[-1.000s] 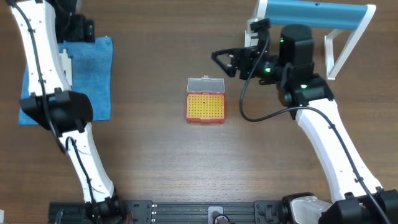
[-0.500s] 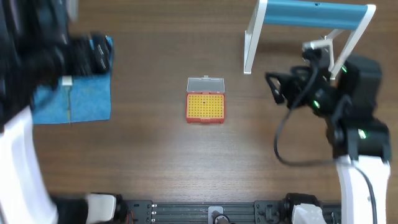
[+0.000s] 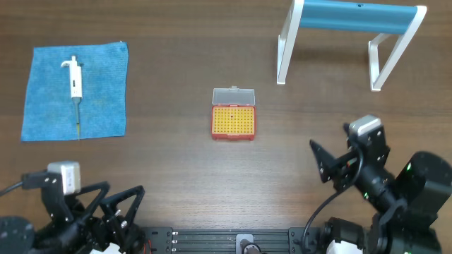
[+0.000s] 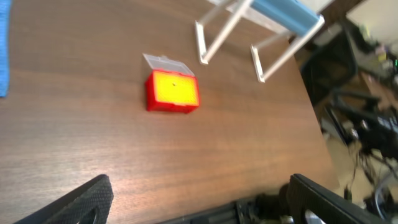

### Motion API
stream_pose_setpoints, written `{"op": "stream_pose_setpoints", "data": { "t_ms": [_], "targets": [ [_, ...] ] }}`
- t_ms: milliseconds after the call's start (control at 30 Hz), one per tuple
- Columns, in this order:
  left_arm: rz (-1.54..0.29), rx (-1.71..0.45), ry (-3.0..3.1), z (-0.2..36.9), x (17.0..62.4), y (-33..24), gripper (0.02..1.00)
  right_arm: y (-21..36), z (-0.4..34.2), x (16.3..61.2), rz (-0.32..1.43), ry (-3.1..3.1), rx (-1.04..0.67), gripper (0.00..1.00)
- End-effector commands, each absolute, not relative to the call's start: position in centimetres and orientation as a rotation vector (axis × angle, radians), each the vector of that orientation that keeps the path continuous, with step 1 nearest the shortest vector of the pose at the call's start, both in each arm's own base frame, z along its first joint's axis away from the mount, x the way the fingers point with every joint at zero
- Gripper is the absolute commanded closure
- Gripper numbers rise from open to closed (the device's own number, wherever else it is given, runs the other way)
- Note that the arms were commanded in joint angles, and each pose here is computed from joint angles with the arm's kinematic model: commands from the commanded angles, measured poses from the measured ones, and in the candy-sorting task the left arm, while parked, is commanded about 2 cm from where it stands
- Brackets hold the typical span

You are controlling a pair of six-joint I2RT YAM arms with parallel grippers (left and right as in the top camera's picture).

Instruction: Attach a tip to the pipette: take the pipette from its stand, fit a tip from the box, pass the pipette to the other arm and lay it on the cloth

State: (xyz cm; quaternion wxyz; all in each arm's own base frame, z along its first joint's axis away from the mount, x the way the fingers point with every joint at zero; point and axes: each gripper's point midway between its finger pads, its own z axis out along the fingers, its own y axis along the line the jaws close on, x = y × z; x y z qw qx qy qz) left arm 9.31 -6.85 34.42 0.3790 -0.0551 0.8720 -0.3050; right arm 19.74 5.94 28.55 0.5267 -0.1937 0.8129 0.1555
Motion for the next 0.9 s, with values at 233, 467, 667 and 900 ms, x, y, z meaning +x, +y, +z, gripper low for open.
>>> {"op": "stream_pose_setpoints", "data": {
  "t_ms": [233,467,667,900],
  "targets": [
    [-0.577,-0.306,2.219,31.7,11.4,-4.1,0.11,6.9,24.3,17.7,0.469,2.039,-0.449,0.218],
    [-0.574,-0.306,2.222,31.7,11.3,-4.1,0.11,6.2,23.8,17.8,0.42,2.07,-0.424,0.218],
    [-0.574,-0.306,2.222,31.7,11.3,-4.1,0.11,6.2,23.8,17.8,0.42,2.069,-0.424,0.215],
    [-0.44,-0.477,2.196,29.8,12.0,-1.9,0.023,6.2,23.8,17.8,0.42,2.069,-0.424,0.218]
  ]
}}
